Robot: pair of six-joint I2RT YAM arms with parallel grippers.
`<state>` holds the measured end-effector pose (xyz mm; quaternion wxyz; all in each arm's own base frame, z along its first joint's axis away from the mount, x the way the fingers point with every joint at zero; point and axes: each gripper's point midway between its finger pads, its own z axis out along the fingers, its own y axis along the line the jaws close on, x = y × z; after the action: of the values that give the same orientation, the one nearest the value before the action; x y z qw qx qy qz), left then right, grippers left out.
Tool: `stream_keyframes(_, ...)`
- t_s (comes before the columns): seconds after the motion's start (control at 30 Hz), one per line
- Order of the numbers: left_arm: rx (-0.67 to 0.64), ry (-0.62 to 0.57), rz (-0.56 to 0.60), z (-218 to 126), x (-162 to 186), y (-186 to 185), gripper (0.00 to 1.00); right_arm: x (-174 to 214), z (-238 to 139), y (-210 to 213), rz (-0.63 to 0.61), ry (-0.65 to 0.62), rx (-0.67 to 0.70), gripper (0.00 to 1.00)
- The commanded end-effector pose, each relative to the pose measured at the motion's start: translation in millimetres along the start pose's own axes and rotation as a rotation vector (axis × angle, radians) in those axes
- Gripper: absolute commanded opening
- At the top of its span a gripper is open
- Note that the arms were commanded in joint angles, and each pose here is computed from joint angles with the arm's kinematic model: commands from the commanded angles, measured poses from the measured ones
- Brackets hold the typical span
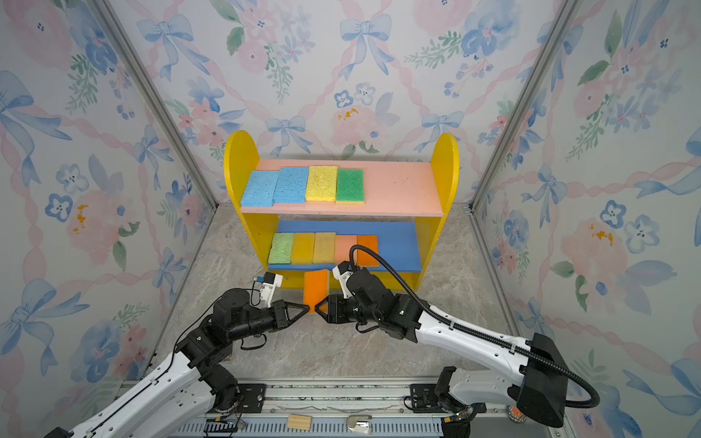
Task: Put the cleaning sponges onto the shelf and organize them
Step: 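Hold the orange sponge toward the right gripper while the right gripper approaches, then grasp the orange sponge with the right gripper and open the left gripper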
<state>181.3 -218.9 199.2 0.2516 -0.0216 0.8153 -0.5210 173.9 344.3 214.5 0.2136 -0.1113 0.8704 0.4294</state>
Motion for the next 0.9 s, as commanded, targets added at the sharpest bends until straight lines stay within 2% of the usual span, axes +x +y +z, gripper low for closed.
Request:
stream_keyframes(0.0,0.037,-0.007,0.008,-3,-2,-12,0.0,-11,-1,20,-0.015,-0.028,-0.048,0.39)
stream_keyframes(0.27,0.037,-0.003,0.013,-2,-2,-12,0.02,-11,-2,14,-0.015,-0.03,-0.013,0.11)
stream_keyframes(0.33,0.04,0.001,0.021,-2,-2,-12,0.22,-11,-5,11,-0.019,-0.033,0.012,0.07)
stream_keyframes(0.4,0.048,0.005,0.037,-4,-1,-14,0.53,-12,-9,9,-0.036,-0.033,0.031,0.06)
stream_keyframes(0.43,0.056,0.002,0.044,-6,-2,-16,0.65,-13,-13,7,-0.051,-0.034,0.053,0.06)
stream_keyframes(0.5,0.061,-0.02,0.064,-11,-8,-19,0.81,-14,-24,-2,-0.087,-0.033,0.13,0.06)
stream_keyframes(0.6,-0.001,-0.097,0.117,-27,-26,-15,0.97,-15,-49,-21,-0.155,-0.032,0.286,0.06)
stream_keyframes(0.7,-0.096,-0.152,0.17,-39,-40,-3,0.98,-13,-74,-27,-0.208,-0.029,0.347,0.06)
stream_keyframes(0.87,-0.239,-0.138,0.244,-38,-49,17,0.98,-5,-113,-11,-0.239,-0.039,0.271,0.07)
